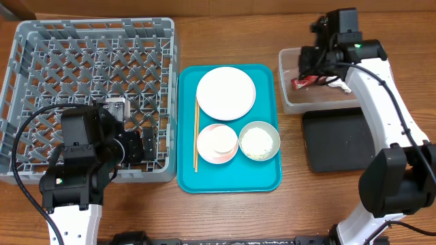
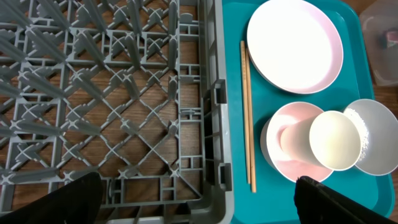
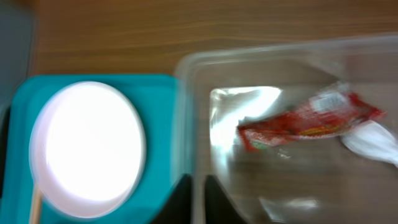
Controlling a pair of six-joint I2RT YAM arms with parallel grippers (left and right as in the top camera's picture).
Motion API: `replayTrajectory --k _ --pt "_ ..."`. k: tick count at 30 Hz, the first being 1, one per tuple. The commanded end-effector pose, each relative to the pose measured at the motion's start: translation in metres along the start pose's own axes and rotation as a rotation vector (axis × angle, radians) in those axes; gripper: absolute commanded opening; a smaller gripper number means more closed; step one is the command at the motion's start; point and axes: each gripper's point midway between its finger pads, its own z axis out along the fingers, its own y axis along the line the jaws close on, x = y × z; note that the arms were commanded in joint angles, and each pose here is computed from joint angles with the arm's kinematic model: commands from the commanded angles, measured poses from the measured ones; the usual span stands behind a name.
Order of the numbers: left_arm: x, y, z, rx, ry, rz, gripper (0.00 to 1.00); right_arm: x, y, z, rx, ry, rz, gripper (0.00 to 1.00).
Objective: Sort waste into correct bins and load items into the dishwasher
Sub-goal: 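Carry the red wrapper with the right gripper into the clear bin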
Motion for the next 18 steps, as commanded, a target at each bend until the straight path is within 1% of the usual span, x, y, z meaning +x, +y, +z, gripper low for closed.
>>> replayTrajectory --k 1,6,12,16,18 --pt "-0.009 -0.004 -0.005 0.014 -0.024 -0.011 1.00 0.009 0.055 0.002 -0.176 0.022 -0.150 0.04" --pt "-0.009 -0.004 -0.005 0.015 -0.024 -0.011 1.00 0.025 0.073 0.016 -0.185 0.063 -0.190 0.04" --pt "-0.007 -0.004 -0.005 0.014 -0.017 -0.013 1.00 0.045 0.044 0.055 -0.052 0.159 -0.172 0.04" --pt "-0.006 -0.004 -0.005 0.014 -0.013 -0.013 1.00 0.051 0.024 0.067 0.033 0.188 -0.166 0.04" --pt "-0.005 -0.004 -0.005 0.014 -0.010 -0.014 1.00 0.048 0.008 0.067 0.114 0.179 -0.130 0.04"
